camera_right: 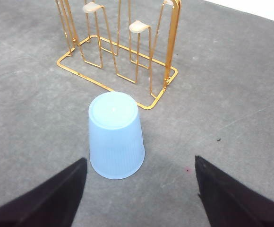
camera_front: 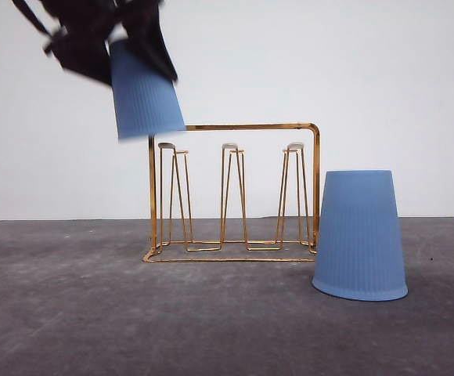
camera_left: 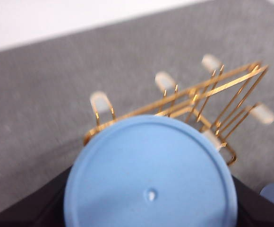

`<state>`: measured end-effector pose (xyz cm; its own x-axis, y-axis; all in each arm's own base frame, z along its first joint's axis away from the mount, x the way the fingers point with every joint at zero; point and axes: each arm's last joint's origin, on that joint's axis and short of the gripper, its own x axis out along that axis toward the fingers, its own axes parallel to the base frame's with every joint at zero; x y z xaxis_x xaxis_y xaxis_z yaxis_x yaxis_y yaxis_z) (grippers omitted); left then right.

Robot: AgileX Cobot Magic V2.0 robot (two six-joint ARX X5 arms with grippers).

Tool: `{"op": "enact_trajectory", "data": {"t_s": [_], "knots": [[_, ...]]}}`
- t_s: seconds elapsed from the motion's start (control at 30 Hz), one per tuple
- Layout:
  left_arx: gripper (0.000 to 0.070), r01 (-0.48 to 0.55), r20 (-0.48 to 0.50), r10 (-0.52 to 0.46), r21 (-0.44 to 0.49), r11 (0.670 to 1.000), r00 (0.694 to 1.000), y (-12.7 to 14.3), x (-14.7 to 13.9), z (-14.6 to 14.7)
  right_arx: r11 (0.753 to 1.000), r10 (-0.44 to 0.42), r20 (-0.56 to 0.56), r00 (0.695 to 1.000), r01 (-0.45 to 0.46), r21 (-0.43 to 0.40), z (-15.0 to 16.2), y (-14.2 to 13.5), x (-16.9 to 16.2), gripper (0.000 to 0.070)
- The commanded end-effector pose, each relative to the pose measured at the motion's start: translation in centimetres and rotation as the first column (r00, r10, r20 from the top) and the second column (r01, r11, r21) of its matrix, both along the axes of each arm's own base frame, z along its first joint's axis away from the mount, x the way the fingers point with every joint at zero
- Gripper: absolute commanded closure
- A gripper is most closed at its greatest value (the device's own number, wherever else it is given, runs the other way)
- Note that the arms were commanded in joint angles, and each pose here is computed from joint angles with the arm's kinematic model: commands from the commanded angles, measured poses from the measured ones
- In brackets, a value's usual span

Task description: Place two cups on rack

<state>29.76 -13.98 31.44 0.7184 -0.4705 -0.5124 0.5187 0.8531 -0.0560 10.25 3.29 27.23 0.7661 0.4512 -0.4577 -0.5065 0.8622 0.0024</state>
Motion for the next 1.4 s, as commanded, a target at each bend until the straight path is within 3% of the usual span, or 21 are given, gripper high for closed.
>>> {"op": "enact_trajectory", "data": {"t_s": [0.0, 0.37, 0.43, 0.53, 0.6, 0.87, 1.0, 1.13, 1.37], "knots": [[0.0429, 0.006, -0.01, -0.006, 0.001, 1.0, 1.0, -0.7, 0.9, -0.6, 1.0, 0.001, 0.013, 1.0, -0.001, 0.004, 0.3, 0.1, 0.1, 0.0236], [0.0415, 0.014, -0.126, -0.007, 0.054, 0.998, 0.992, -2.4, 4.2, -6.7, 1.0, 0.0, 0.013, 1.0, 0.0, 0.004, 0.3, 0.1, 0.1, 0.0236], [0.0342, 0.016, -0.147, -0.007, 0.064, 0.998, 0.989, -2.6, 4.4, -7.4, 1.0, 0.0, 0.013, 1.0, 0.0, 0.003, 0.3, 0.1, 0.1, 0.0236], [0.0157, 0.016, -0.151, -0.006, 0.065, 0.998, 0.989, -2.6, 4.5, -7.6, 1.0, 0.0, 0.013, 1.0, 0.0, 0.003, 0.3, 0.1, 0.1, 0.0236], [0.0137, 0.015, -0.156, -0.004, 0.065, 0.998, 0.988, -2.5, 4.2, -6.9, 1.0, 0.0, 0.013, 1.0, 0.0, 0.003, 0.3, 0.1, 0.1, 0.0236], [0.0169, 0.027, -0.346, 0.011, 0.105, 0.994, 0.938, -1.1, 1.2, -1.1, 1.0, 0.002, 0.011, 1.0, -0.002, 0.004, 0.3, 0.1, 0.1, 0.0236], [0.0337, 0.036, -0.411, 0.01, 0.104, 0.994, 0.912, -0.1, -1.1, 0.3, 1.0, 0.008, 0.01, 1.0, -0.008, 0.007, 0.3, 0.1, 0.1, 0.0236], [0.0351, 0.036, -0.456, 0.023, 0.121, 0.992, 0.89, 1.2, -3.3, 0.1, 1.0, -0.002, -0.003, 1.0, 0.002, 0.028, 0.2, 0.1, 0.1, 0.0236], [0.0351, -0.06, -0.455, 0.068, 0.032, 0.998, 0.888, 3.9, -8.2, -2.9, 0.994, 0.093, -0.091, 0.991, -0.088, 0.061, -0.5, 0.8, 1.4, 0.0191]]}}
